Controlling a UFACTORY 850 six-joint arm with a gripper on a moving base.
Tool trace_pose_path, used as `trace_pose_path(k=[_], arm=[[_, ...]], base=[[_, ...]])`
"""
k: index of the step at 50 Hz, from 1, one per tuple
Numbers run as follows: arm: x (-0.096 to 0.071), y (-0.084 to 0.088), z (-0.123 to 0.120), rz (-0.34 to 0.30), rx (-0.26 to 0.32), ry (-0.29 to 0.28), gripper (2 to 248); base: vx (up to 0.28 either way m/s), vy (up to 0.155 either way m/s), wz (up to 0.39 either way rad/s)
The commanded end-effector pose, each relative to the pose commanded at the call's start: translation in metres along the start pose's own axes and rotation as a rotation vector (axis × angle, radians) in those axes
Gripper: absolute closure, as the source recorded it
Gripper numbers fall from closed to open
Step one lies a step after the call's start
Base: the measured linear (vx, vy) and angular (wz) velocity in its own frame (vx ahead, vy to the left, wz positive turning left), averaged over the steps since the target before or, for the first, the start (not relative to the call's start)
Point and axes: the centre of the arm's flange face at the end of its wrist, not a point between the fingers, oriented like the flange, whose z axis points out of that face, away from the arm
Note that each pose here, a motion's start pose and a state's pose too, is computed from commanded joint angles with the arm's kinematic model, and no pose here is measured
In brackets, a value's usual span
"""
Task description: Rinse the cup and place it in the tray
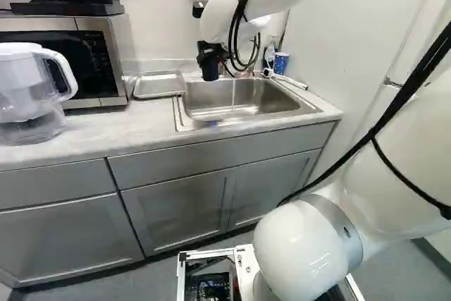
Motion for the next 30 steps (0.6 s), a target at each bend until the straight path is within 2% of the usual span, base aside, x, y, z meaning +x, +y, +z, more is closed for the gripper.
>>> trace_pose_path(k=[14, 30], arm=[[0.014, -0.004, -0.008, -0.005, 0.007, 0.063, 129], [0.018, -0.009, -0.006, -0.012, 0.018, 0.084, 129]], base=[[0.000, 0.000, 0.000], [0.000, 0.000, 0.000]])
